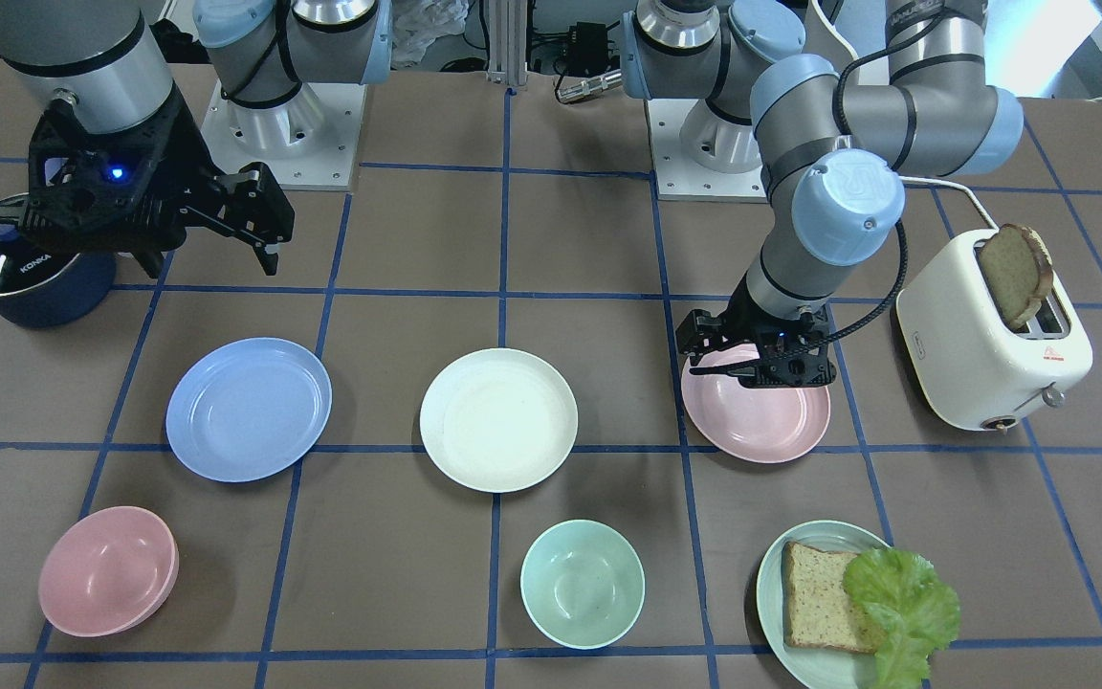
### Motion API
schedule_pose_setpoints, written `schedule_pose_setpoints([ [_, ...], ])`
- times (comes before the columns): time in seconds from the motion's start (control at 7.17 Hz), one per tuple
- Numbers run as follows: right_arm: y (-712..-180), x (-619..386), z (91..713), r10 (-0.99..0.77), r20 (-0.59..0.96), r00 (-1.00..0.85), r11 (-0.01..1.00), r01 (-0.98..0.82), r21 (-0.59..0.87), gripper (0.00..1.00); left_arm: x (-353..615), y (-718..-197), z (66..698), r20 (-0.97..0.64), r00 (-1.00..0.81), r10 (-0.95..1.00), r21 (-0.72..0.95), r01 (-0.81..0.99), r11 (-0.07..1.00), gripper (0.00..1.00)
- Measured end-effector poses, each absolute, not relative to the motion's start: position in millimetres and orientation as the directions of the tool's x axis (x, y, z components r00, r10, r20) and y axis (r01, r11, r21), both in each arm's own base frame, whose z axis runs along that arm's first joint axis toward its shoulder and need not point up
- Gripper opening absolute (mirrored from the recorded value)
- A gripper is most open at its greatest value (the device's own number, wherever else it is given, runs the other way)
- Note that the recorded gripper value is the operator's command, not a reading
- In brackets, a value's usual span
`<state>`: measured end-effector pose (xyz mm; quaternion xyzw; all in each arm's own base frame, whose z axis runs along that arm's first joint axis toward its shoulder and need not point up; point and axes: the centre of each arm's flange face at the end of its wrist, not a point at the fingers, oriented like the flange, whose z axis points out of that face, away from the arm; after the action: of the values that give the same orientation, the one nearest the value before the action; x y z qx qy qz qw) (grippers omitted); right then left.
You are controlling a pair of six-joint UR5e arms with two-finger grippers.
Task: Stack three plates with pink and blue
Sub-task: 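Lower the left gripper to the pink plate rim and grasp it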
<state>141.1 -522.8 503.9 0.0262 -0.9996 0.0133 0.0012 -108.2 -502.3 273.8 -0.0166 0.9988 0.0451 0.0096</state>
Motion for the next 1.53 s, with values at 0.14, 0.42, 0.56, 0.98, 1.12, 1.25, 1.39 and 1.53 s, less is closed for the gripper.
schedule_pose_setpoints([
  [0.14,-523,141,504,-0.051,0.002,-0.999,0.998,-0.051,-0.026,1.00,-113,-497,248,-0.013,-1.000,-0.027,0.066,-0.028,0.997,1.00],
  [0.42,-522,141,500,-0.050,0.002,-0.999,0.999,-0.050,-0.020,1.00,-121,-496,213,0.010,-1.000,-0.016,0.057,-0.015,0.998,0.67],
  [0.56,-521,141,497,-0.050,0.002,-0.999,0.999,-0.050,-0.019,1.00,-123,-497,199,0.012,-1.000,-0.011,0.063,-0.010,0.998,0.28],
  [0.98,-522,140,491,-0.051,0.004,-0.999,0.998,-0.051,-0.023,1.00,-125,-499,183,0.007,-1.000,0.007,0.067,0.007,0.998,0.00],
  [1.12,-525,139,489,-0.061,0.008,-0.998,0.997,-0.062,-0.047,1.00,-127,-500,185,0.007,-1.000,0.013,0.058,0.013,0.998,0.00],
  [1.25,-526,139,485,-0.078,0.015,-0.997,0.994,-0.079,-0.081,1.00,-132,-501,191,-0.001,-1.000,0.025,0.041,0.025,0.999,0.00],
  [1.39,-526,138,480,-0.086,0.019,-0.996,0.991,-0.088,-0.104,1.00,-142,-503,202,-0.032,-0.998,0.050,0.019,0.050,0.999,0.00],
  [1.53,-527,137,477,-0.089,0.025,-0.996,0.989,-0.092,-0.118,1.00,-159,-507,215,-0.068,-0.994,0.085,-0.004,0.086,0.996,0.00],
])
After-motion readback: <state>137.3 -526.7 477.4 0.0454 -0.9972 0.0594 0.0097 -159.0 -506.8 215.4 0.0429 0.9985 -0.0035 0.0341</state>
